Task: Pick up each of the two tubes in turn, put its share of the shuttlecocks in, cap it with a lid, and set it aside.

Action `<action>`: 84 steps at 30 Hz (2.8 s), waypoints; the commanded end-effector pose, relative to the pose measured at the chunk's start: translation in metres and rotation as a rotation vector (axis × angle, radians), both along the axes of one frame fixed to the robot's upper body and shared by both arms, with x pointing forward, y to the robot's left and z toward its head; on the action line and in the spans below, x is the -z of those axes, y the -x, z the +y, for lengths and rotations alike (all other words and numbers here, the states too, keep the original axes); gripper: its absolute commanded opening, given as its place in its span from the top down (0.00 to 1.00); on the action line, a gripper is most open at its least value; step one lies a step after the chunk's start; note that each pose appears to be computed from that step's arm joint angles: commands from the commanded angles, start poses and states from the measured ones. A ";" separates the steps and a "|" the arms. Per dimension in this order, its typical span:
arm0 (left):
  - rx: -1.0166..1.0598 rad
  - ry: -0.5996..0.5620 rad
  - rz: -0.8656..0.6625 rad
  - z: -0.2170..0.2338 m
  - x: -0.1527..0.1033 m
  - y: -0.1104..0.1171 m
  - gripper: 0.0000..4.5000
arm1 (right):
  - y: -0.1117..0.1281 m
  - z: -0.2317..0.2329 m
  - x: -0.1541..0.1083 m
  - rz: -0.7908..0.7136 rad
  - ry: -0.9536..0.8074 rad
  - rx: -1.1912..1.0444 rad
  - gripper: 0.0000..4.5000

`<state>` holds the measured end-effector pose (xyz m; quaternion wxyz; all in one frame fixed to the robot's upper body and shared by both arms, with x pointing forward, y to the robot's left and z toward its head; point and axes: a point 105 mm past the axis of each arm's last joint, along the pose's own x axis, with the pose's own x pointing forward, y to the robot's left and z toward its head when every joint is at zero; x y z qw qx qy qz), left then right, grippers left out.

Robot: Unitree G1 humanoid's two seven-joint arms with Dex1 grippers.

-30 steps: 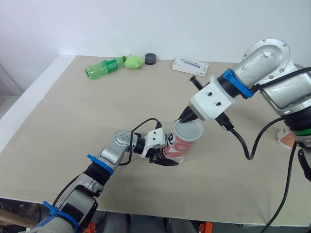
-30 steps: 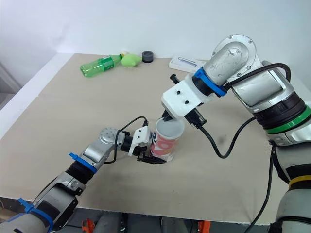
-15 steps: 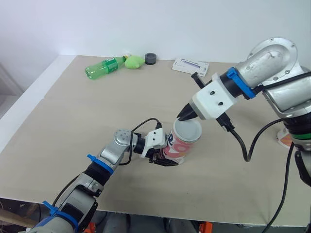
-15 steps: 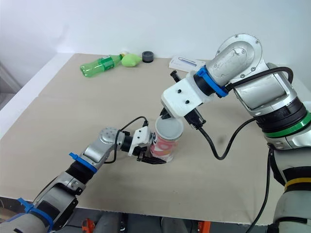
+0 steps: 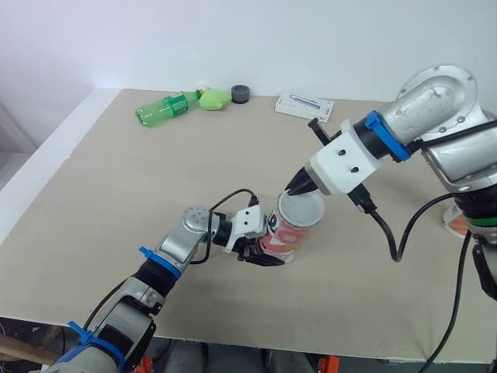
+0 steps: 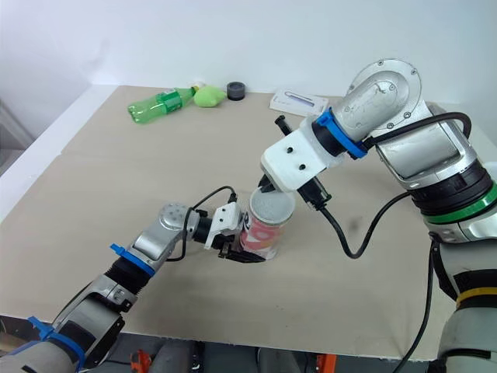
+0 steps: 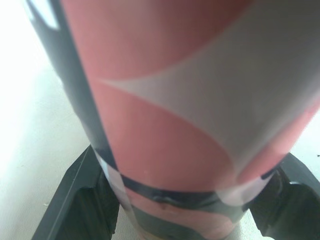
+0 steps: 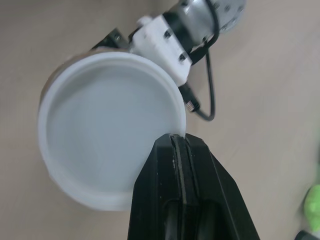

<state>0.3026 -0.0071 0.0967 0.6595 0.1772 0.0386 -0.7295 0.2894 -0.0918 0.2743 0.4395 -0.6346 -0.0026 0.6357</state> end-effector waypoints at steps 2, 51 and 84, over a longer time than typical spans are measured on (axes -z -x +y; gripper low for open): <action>-0.027 -0.064 0.030 0.010 0.015 -0.001 0.38 | 0.001 -0.003 -0.005 -0.025 0.030 -0.008 0.99; -0.040 0.021 0.043 0.015 0.022 0.003 0.38 | 0.010 0.007 0.003 0.022 -0.066 -0.003 0.99; -0.036 0.010 0.055 0.014 0.024 0.004 0.38 | 0.017 0.000 -0.039 0.173 -0.231 0.048 0.25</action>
